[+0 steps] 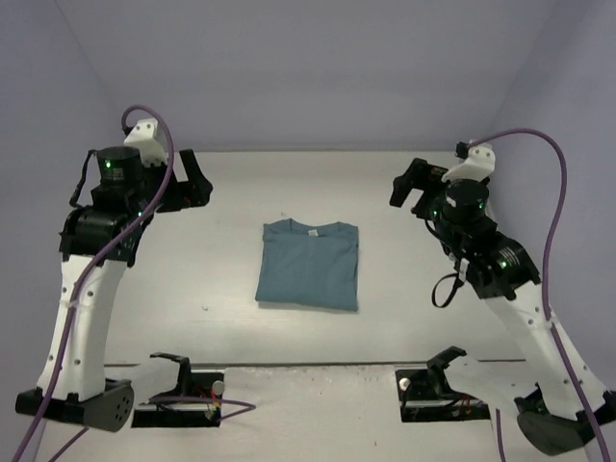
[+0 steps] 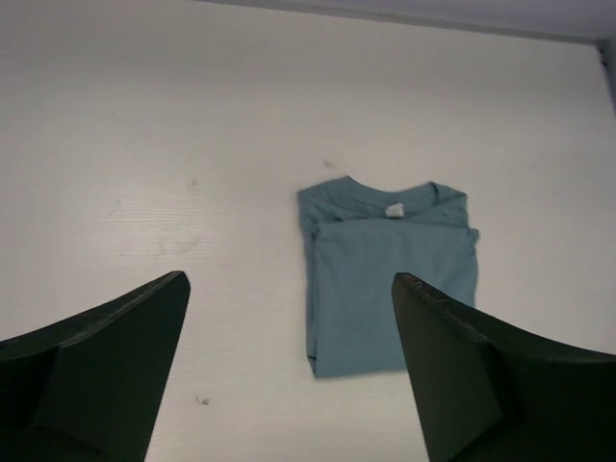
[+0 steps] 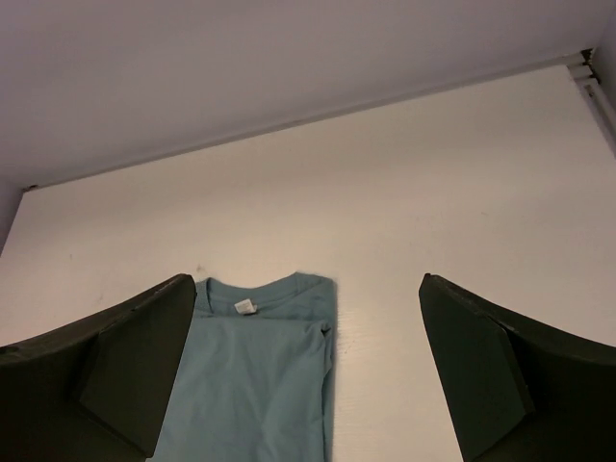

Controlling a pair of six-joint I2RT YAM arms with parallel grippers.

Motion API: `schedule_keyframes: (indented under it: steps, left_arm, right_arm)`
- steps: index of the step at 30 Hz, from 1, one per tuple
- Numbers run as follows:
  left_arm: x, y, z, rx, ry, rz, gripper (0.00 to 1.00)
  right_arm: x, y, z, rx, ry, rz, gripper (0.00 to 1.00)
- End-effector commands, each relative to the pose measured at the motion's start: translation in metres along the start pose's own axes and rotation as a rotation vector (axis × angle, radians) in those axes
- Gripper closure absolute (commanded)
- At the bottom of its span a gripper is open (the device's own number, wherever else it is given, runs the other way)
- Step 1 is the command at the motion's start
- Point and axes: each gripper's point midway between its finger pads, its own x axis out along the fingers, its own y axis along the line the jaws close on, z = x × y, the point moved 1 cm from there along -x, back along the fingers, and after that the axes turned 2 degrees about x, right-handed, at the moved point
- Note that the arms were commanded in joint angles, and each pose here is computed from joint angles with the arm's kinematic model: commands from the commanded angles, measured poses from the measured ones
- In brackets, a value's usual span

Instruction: Fold and stack the t-shirts

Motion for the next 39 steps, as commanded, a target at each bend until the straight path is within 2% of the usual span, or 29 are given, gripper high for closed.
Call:
schedule_keyframes:
  steps: [1, 4, 5, 7, 11, 12, 15, 16, 22, 26, 29, 35, 39]
  left_arm:
    - [0.030, -0.041, -0.031, -0.026, 0.136, -0.267, 0.22]
    - [0.051, -0.068, -0.057, -0.061, 0.204, -0.419, 0.25]
    - [0.055, -0.076, -0.063, -0.073, 0.223, -0.460, 0.25]
    - [0.070, -0.092, -0.080, -0.087, 0.260, -0.523, 0.27]
    - [0.107, -0.118, -0.121, -0.133, 0.341, -0.613, 0.39]
    - [0.117, -0.121, -0.130, -0.141, 0.361, -0.613, 0.45]
    - [0.148, -0.115, -0.155, -0.164, 0.410, -0.578, 0.62]
    - [0.155, -0.113, -0.160, -0.165, 0.421, -0.571, 0.64]
    - [0.208, -0.095, -0.198, -0.214, 0.513, -0.509, 0.72]
    - [0.231, -0.076, -0.219, -0.287, 0.545, -0.477, 0.77]
    - [0.238, -0.065, -0.231, -0.306, 0.564, -0.453, 0.78]
    - [0.247, -0.043, -0.244, -0.335, 0.590, -0.410, 0.79]
    - [0.233, -0.046, -0.208, -0.313, 0.504, -0.434, 0.79]
  right_arm:
    - [0.030, 0.014, -0.059, -0.068, 0.188, 0.101, 0.00]
    - [0.038, 0.039, -0.115, 0.006, 0.315, 0.281, 0.03]
    - [0.044, 0.054, -0.113, 0.051, 0.266, 0.365, 0.05]
    - [0.052, 0.066, -0.134, 0.114, 0.285, 0.456, 0.10]
    - [0.068, 0.080, -0.171, 0.177, 0.348, 0.559, 0.20]
    - [0.074, 0.083, -0.178, 0.191, 0.359, 0.582, 0.21]
    - [0.093, 0.080, -0.199, 0.231, 0.403, 0.602, 0.31]
    - [0.098, 0.078, -0.204, 0.246, 0.411, 0.608, 0.31]
    - [0.129, 0.052, -0.251, 0.383, 0.467, 0.652, 0.55]
    - [0.143, 0.023, -0.284, 0.454, 0.517, 0.622, 0.71]
    - [0.143, 0.007, -0.305, 0.483, 0.545, 0.596, 0.78]
    - [0.140, -0.026, -0.311, 0.522, 0.512, 0.530, 0.80]
    - [0.139, -0.010, -0.272, 0.496, 0.460, 0.602, 0.80]
